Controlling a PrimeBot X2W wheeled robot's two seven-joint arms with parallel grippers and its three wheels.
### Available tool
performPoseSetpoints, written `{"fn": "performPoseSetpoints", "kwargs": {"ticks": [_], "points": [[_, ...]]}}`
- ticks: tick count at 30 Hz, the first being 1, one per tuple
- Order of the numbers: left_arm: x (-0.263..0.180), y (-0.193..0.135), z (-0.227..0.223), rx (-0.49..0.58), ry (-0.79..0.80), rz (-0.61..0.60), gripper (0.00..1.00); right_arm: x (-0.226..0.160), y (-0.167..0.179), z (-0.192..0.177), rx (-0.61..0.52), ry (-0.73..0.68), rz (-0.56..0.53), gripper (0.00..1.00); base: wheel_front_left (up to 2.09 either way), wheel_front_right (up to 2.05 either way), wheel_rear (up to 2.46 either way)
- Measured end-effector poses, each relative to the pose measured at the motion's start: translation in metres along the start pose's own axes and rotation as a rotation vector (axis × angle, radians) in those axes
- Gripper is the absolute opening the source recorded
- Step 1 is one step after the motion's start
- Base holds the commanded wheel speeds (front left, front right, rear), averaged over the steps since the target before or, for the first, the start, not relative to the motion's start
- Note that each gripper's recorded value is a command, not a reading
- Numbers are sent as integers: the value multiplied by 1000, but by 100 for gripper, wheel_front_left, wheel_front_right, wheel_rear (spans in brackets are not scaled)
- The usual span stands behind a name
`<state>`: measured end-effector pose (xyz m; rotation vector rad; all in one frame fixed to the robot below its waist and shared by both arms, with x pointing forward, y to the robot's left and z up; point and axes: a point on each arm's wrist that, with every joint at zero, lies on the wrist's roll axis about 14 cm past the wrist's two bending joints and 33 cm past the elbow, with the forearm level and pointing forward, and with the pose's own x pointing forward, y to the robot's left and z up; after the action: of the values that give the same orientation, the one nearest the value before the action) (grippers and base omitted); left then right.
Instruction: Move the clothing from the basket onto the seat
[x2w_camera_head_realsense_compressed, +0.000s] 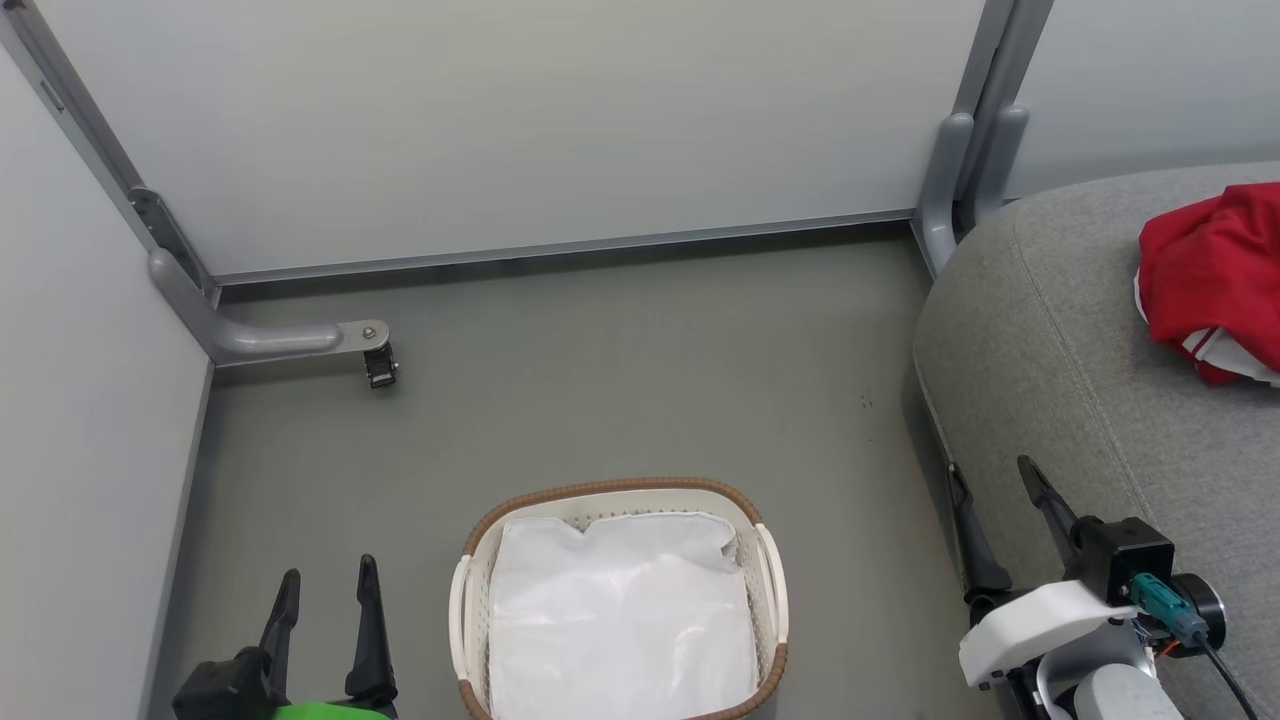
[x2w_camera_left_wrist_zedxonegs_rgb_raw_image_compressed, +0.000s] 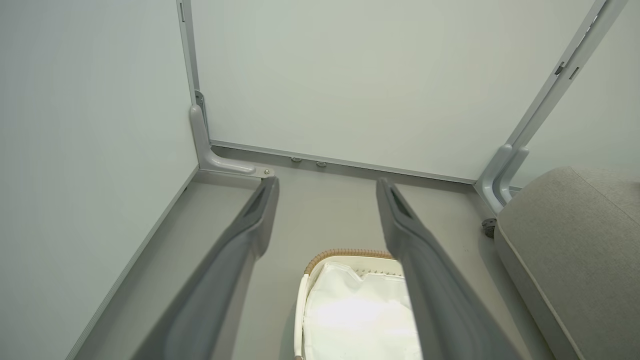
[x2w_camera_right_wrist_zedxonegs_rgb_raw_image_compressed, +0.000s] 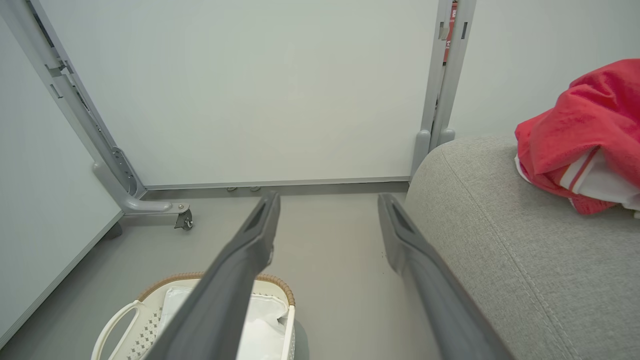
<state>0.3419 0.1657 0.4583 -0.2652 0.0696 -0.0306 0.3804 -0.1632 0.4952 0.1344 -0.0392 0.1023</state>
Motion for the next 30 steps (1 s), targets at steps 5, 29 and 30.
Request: {"fn": "performPoseSetpoints", "kwargs": {"ticks": [5,29,30], "points": [[1,-2,1,5,-3,-8,100,0,1,-1,0,2,2,100,0,0,0],[-5,4,-20,-19,68,18,0,-10,-2,-26,46,86,-23,0,0,0,0],[-5,5,-21,-35,74,25,0,-10,-4,-26,64,86,-31,0,0,0,0]]}}
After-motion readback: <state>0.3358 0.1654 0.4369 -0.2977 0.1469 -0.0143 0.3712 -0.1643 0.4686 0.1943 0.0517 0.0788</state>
